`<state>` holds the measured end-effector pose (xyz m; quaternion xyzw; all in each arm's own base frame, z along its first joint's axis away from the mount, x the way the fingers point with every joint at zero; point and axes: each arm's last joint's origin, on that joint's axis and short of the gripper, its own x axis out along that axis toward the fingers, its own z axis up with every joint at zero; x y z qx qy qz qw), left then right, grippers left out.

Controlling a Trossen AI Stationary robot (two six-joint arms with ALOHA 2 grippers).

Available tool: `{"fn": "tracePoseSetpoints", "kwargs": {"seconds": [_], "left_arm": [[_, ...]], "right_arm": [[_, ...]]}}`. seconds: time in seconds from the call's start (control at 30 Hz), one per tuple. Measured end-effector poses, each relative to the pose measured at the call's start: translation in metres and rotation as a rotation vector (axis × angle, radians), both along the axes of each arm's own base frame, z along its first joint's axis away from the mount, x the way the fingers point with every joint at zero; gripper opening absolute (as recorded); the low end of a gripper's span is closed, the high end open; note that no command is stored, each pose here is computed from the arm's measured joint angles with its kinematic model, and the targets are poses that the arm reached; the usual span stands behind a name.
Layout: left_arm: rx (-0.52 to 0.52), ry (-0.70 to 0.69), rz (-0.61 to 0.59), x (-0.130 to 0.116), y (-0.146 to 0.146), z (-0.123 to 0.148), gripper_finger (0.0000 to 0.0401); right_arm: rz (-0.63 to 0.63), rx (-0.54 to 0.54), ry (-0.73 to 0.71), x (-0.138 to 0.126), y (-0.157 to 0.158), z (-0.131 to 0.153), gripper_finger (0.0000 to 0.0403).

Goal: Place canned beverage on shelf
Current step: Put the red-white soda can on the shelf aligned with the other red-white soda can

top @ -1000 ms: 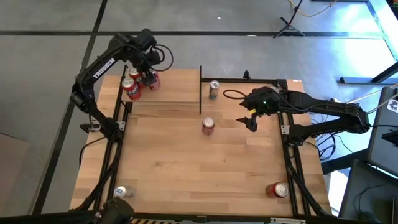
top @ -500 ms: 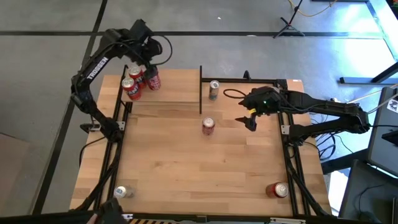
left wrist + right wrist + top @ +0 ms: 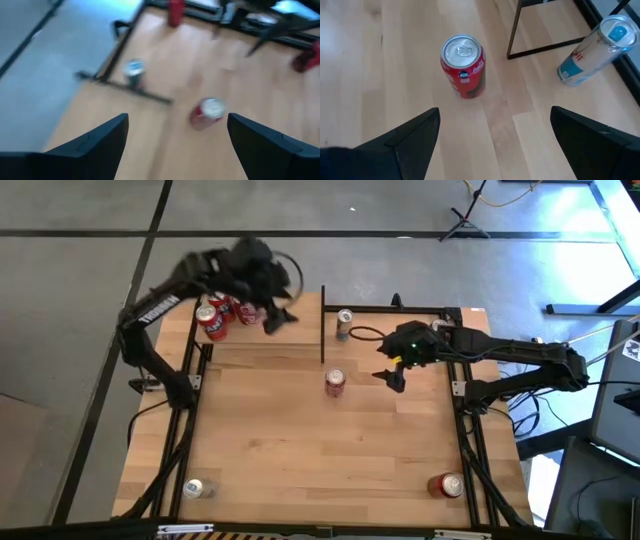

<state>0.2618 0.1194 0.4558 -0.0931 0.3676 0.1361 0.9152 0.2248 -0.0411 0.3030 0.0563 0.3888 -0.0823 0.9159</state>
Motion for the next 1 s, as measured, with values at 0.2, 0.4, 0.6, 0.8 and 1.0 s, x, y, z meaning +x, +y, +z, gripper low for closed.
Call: {"fn": "tracePoseSetpoints", "kwargs": {"seconds": [0.2, 0.4, 0.6, 0.8, 1.0], "left_arm": [[-0.037, -0.051, 0.043, 0.032, -0.037, -0.016, 0.0326], [-0.125, -0.091, 0.104, 0.062, -0.081, -0.044, 0.0323], [-0.241, 0.029, 0.214, 0.083, -0.124, -0.096, 0.0315], [-0.346, -0.004, 0.346, 0.108, -0.145, -0.142, 0.0308], [-0.400, -0.009, 0.502, 0.129, -0.151, -0.176, 0.0308]], "right_arm": [[0.065, -0.063, 0.005, 0.001, 0.000, 0.000, 0.0367], [0.153, -0.171, -0.008, 0.004, -0.001, -0.011, 0.0367], [0.140, -0.214, -0.065, 0.008, -0.006, -0.040, 0.0367], [0.119, -0.245, -0.123, 0.009, -0.007, -0.061, 0.0367], [0.027, -0.304, -0.106, 0.011, -0.013, -0.078, 0.0367]]}}
